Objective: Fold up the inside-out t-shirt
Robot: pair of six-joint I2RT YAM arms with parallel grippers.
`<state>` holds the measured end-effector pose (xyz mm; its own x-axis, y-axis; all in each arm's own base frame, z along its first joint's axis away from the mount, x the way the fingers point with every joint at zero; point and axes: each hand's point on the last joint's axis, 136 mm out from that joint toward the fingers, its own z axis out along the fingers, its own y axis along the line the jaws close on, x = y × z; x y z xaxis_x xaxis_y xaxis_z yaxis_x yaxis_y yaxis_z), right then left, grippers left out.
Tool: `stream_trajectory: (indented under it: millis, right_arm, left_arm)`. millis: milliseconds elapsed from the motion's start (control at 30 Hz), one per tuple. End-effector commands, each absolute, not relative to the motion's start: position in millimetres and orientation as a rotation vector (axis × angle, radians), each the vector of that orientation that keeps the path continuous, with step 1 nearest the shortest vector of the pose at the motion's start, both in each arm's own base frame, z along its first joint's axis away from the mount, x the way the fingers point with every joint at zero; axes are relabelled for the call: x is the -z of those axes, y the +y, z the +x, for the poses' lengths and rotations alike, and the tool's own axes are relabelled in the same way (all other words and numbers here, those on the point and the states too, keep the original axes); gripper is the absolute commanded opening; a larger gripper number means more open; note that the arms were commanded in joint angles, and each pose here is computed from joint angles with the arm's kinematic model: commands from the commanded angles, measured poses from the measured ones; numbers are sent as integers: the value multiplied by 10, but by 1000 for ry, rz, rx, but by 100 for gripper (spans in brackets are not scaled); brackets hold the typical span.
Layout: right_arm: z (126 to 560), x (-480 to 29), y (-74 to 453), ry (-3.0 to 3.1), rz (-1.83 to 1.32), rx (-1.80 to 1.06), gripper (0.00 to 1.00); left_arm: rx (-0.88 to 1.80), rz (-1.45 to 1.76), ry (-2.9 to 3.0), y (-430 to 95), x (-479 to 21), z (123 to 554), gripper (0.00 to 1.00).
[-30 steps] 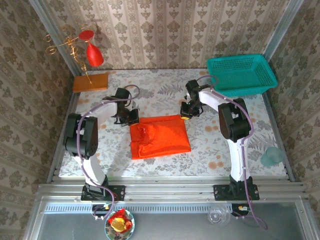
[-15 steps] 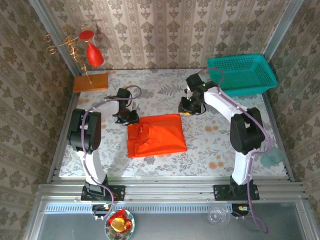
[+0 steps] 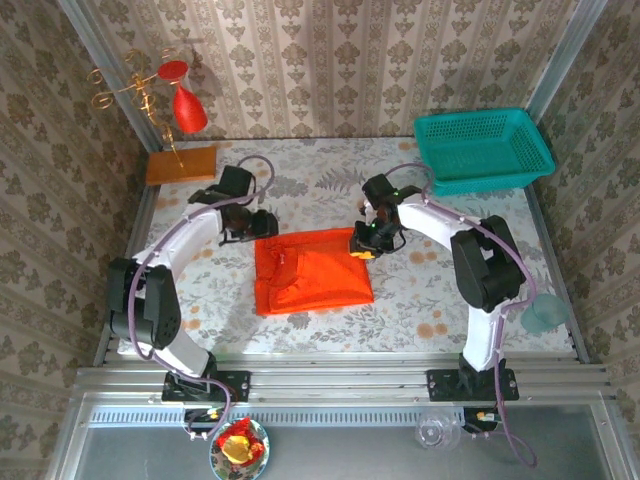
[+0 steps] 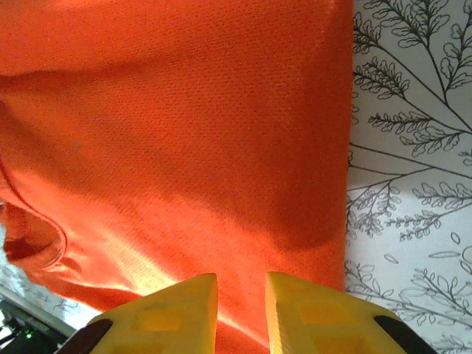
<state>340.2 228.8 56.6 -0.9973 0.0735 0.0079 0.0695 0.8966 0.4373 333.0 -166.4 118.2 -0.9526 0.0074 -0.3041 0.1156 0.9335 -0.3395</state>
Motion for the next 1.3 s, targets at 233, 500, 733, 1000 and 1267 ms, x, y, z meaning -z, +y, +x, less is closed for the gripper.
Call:
stream_trajectory:
  millis: [233,500,733,1000,1267]
  right_arm:
    - [3433,-188,2230,3131,126,-595,25]
    - [3375,-105,2154,3153,132,-544,24]
    - [3367,-89,2022,3155,160,-476,23]
    - [3350,-133,2018,3148,158,-486,24]
    - [3372,-397,2023,3096,139,-512,36]
  left_arm:
    - [284,282,3032,-1725,-524,2661,40]
    - [186,303,3057,-1684,-295,2698,27]
    - [173,251,3005,-1597,-578,2618,0]
    - [71,108,3136,-1336,-287,2286,0]
    - [-78,82,3113,-1158,-163,2423,2]
